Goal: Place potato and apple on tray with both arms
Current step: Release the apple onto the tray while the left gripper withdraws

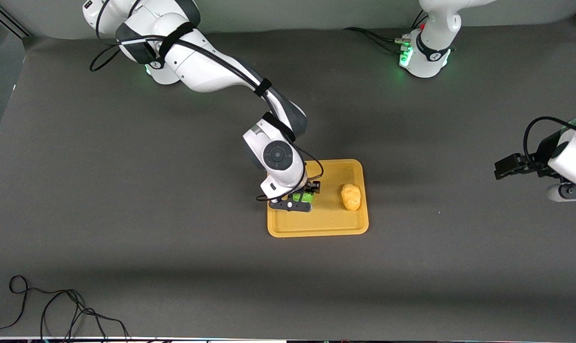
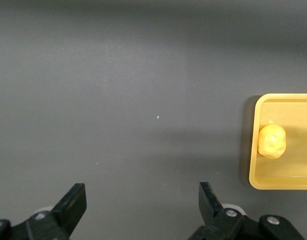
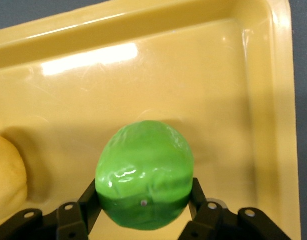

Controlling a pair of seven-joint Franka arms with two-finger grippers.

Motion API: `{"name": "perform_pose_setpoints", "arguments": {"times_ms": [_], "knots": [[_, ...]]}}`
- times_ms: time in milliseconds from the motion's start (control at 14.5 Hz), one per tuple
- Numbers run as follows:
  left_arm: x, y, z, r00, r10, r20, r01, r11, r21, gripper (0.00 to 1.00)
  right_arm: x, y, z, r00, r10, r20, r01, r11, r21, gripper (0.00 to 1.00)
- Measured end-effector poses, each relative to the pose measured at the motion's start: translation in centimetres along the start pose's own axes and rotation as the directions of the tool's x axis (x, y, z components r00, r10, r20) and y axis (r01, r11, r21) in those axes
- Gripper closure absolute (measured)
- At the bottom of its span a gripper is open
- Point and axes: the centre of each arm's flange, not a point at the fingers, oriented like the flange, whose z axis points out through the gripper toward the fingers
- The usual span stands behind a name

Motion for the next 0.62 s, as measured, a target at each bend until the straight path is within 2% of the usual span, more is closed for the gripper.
{"name": "perform_pose_setpoints", "arguments": {"times_ms": [344,619], "knots": [[-4.2,-0.2,-1.4,1.000,-0.011,-0.026,0.011,1.000,0.024,0.00,-0.8,-0.8,0.3,1.000,-0.016,-0.006,0.016,1.000,0.005,0.27],[-5.1,-1.2,-3.1,0.998,-0.018,-0.057,0.020,0.999,0.032,0.00,-0.7,-0.8,0.4,1.000,-0.018,-0.014,0.018,1.000,0.009,0.27]]}}
